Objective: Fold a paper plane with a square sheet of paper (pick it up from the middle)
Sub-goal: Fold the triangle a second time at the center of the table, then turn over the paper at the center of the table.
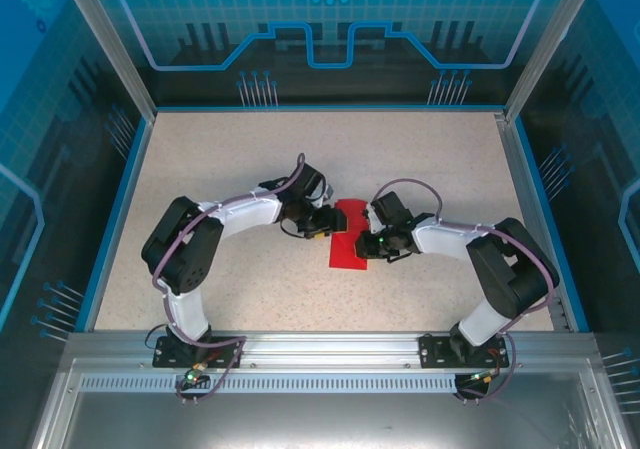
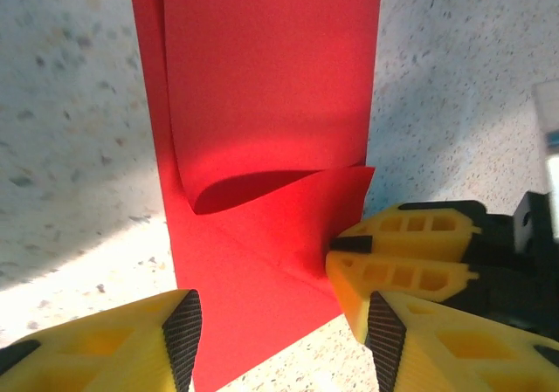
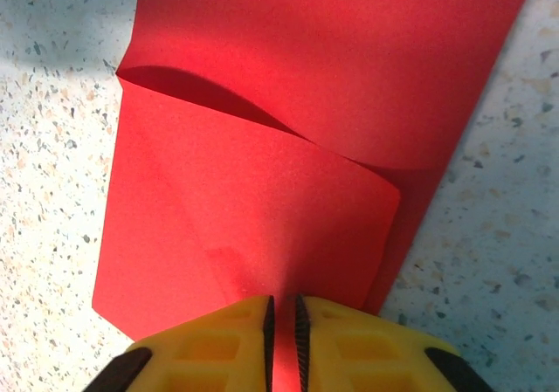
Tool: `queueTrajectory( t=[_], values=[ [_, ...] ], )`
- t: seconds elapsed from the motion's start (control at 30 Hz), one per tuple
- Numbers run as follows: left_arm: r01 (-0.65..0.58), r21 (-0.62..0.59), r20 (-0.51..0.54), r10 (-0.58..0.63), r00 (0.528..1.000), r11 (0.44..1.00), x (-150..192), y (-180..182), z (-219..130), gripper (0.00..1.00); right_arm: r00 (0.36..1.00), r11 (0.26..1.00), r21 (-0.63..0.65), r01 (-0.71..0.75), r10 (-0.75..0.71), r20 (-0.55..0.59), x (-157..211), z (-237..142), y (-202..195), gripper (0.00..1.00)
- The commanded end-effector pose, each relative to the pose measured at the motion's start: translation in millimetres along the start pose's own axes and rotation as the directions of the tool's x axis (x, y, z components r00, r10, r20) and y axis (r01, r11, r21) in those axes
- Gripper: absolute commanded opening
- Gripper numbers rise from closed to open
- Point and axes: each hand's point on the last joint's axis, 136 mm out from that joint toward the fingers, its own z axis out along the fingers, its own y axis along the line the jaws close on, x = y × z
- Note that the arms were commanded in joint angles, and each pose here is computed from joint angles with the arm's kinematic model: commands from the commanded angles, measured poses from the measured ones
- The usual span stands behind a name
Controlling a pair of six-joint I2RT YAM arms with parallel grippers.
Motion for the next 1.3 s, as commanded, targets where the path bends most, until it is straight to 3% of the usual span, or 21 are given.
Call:
queueTrajectory(
  t=[0.0, 0.33, 0.57, 0.83, 0.97, 1.1, 1.27],
  values=[
    [0.017, 0.078, 0.021, -0.019, 1.000, 0.997, 1, -20, 6, 0.57, 1.000, 1.000, -0.005, -0.017, 0.017, -0.019, 10, -2, -5, 0.14],
    [0.024, 0.041, 0.008, -0.025, 1.000, 0.999, 7, -3, 35, 0.56, 0.999, 0.999, -0.031, -0.034, 0.034, -0.003, 14, -7, -7, 0.11],
    [-0.004, -0.021, 0.002, 0.004, 1.000, 1.000, 13, 4, 35, 0.56, 0.999, 0.997, -0.058, -0.047, 0.048, 0.017, 11, -12, -6, 0.10],
    [-0.004, -0.001, 0.022, 0.004, 1.000, 1.000, 3, -1, 43, 0.53, 0.998, 0.996, -0.065, -0.060, 0.060, 0.009, 15, -10, -9, 0.10],
    [-0.019, 0.004, 0.032, 0.019, 0.999, 1.000, -2, -7, 41, 0.49, 0.998, 0.996, -0.067, -0.062, 0.062, 0.006, 16, -9, -11, 0.10],
    [-0.030, 0.012, 0.039, 0.030, 0.999, 0.999, -4, -12, 38, 0.37, 0.998, 0.995, -0.073, -0.062, 0.063, 0.010, 14, -9, -10, 0.10],
    [-0.039, 0.001, 0.038, 0.039, 0.999, 0.999, -6, -14, 36, 0.28, 0.998, 0.995, -0.075, -0.060, 0.061, 0.011, 13, -9, -9, 0.10]
  ],
)
